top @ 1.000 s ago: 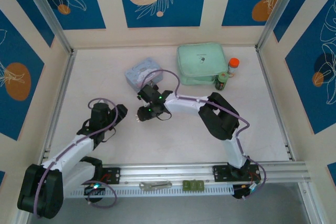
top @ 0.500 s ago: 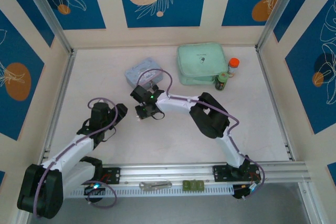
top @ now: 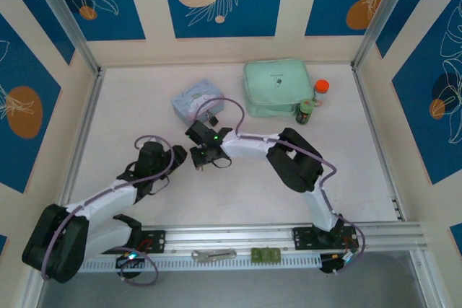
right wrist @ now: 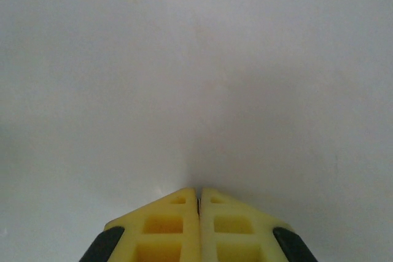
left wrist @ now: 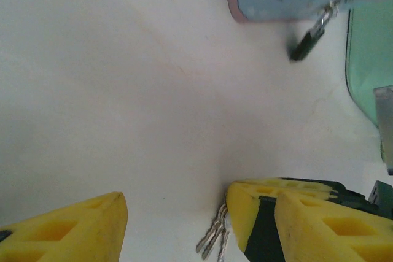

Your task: Unlock a padlock with a key

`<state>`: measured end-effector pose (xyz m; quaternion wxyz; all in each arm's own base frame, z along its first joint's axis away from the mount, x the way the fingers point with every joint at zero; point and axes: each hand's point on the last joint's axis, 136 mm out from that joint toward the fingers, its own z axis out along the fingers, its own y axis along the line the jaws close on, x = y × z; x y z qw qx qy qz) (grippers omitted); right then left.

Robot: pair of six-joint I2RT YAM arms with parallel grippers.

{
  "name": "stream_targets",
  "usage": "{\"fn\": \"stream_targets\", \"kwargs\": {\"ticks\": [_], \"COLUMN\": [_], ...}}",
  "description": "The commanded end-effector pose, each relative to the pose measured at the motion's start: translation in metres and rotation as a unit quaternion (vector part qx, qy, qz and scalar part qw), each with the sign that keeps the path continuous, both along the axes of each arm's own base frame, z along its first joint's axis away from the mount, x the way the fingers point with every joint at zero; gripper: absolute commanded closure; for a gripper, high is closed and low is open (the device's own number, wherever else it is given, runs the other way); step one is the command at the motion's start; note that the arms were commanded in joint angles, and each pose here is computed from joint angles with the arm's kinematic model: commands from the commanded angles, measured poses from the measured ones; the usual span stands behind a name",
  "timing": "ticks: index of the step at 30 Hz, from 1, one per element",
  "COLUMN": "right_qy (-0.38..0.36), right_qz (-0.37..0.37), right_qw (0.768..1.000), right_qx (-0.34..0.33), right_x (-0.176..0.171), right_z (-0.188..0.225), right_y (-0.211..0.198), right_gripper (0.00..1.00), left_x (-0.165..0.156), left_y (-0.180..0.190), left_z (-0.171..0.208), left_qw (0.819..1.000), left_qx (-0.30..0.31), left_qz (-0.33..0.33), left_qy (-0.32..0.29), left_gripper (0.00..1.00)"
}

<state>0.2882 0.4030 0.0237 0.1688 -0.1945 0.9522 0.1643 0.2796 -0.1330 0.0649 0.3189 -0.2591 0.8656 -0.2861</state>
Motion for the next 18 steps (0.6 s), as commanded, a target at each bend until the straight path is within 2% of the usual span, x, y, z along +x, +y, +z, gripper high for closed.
{"fn": "stream_targets", "kwargs": {"ticks": [1,6,12,14,17,18], "right_qy": [0.034,0.087,0.107,0.103,0.104,0.1], "right_qz": [-0.042,-0.092,-0.157,-0.177,-0.207,-0.212], "right_qw": [0.995,0.98,0.965,0.964,0.967,0.968], "right_qx": [0.079,0.153,0.181,0.17,0.103,0.086], "right_x": [0.004,0.003,0.003,0.002,-0.011,-0.016], "right_z": [0.021,0.026,0.026,0.025,0.014,0.013], "right_y": [-0.009,-0.033,-0.069,-0.082,-0.111,-0.118], "right_gripper": [1.0,1.0,1.0,1.0,1.0,0.95], "left_x": [0.018,0.026,0.027,0.027,0.027,0.027], "left_y": [-0.02,-0.047,-0.076,-0.08,-0.079,-0.077], "left_z": [0.021,0.018,0.022,0.022,0.021,0.022], "left_qw": [0.999,0.997,0.994,0.994,0.994,0.994], "left_qx": [-0.021,-0.057,-0.077,-0.081,-0.075,-0.071], "left_qz": [0.008,-0.007,-0.051,-0.057,-0.057,-0.057], "left_qy": [-0.039,-0.042,-0.053,-0.052,-0.055,-0.056], "left_gripper": [0.36,0.37,0.37,0.36,0.35,0.34]}}
